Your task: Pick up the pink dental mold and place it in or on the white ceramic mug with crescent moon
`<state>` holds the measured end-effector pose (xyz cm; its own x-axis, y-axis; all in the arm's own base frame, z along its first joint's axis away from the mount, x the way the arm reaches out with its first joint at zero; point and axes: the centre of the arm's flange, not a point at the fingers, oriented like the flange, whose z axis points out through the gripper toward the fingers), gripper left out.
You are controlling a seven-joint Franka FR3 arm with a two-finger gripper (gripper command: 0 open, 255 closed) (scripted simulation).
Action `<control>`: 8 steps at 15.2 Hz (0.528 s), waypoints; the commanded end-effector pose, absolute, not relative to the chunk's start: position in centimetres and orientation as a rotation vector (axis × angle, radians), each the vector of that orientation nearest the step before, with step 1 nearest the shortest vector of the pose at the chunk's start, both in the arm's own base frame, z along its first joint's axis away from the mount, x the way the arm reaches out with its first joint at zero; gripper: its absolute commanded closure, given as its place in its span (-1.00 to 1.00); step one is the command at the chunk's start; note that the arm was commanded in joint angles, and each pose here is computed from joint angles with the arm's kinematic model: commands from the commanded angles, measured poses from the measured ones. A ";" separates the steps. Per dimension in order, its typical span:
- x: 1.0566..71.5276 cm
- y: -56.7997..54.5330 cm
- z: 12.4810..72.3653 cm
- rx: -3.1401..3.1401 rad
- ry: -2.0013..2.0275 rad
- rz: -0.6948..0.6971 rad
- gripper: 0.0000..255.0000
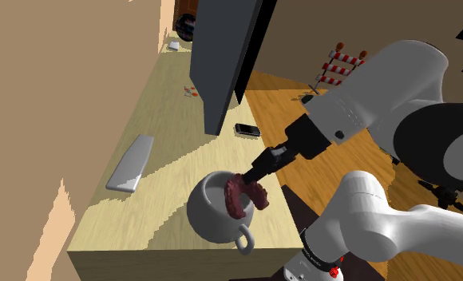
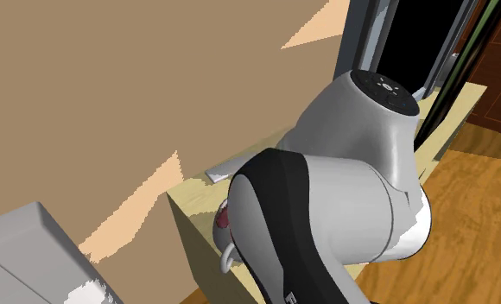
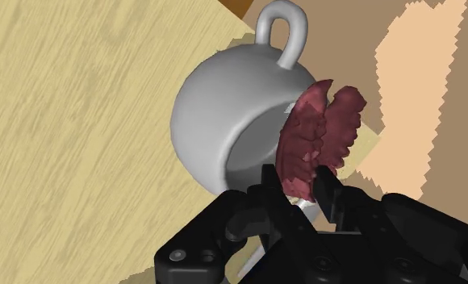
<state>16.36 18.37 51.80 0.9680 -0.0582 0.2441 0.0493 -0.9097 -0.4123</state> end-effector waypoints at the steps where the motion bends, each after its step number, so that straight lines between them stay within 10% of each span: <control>1: 16.4 18.4 50.8 -2.690 0.006 -0.352 1.00; 8: 16.4 18.4 49.0 -2.690 0.006 -0.352 1.00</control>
<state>16.44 18.40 49.14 0.9673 -0.0593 0.2466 0.0499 -0.9089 -0.4141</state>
